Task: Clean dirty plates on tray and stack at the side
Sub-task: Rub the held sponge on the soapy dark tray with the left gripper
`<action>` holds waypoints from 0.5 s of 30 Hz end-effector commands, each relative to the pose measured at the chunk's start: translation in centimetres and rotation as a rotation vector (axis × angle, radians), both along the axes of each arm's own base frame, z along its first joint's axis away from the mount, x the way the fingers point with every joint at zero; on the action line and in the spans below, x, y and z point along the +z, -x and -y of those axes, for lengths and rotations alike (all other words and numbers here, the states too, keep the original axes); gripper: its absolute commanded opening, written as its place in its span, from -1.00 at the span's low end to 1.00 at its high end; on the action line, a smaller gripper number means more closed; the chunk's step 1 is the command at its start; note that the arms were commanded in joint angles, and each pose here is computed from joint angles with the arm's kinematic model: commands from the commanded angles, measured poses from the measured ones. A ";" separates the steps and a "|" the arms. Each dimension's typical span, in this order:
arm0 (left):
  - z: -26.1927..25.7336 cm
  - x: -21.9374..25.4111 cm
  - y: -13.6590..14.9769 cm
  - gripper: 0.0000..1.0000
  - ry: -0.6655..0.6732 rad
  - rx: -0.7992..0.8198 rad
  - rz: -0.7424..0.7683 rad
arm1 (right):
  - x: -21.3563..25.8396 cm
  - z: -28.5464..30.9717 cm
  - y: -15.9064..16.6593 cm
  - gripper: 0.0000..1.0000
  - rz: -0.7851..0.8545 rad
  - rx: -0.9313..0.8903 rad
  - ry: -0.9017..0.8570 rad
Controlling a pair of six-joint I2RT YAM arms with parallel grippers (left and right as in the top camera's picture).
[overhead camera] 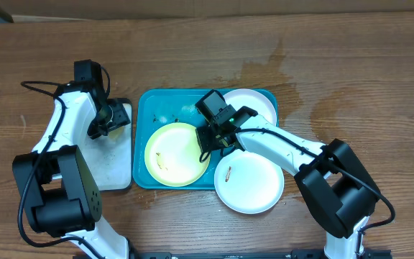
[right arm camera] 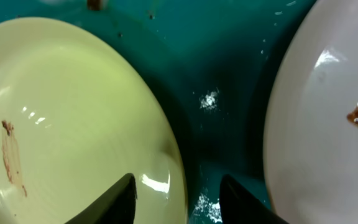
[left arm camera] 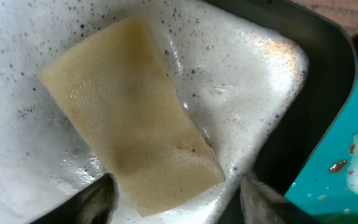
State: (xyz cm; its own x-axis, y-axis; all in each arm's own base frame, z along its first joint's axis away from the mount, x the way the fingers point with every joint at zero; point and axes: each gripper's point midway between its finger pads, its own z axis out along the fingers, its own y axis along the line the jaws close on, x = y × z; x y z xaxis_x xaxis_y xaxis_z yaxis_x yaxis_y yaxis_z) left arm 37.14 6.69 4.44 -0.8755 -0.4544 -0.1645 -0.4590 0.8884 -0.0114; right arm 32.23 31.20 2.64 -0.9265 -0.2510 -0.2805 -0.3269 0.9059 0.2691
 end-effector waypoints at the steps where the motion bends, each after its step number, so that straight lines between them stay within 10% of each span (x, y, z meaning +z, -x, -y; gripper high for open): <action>1: -0.9 1.1 -0.2 0.68 -0.034 0.069 0.025 | -1.1 0.0 -0.2 -0.28 -0.001 -0.002 0.013; 15: -1.7 -2.7 0.0 0.98 -0.066 0.205 0.099 | -2.1 -0.2 -0.4 -0.74 -0.006 -0.001 0.017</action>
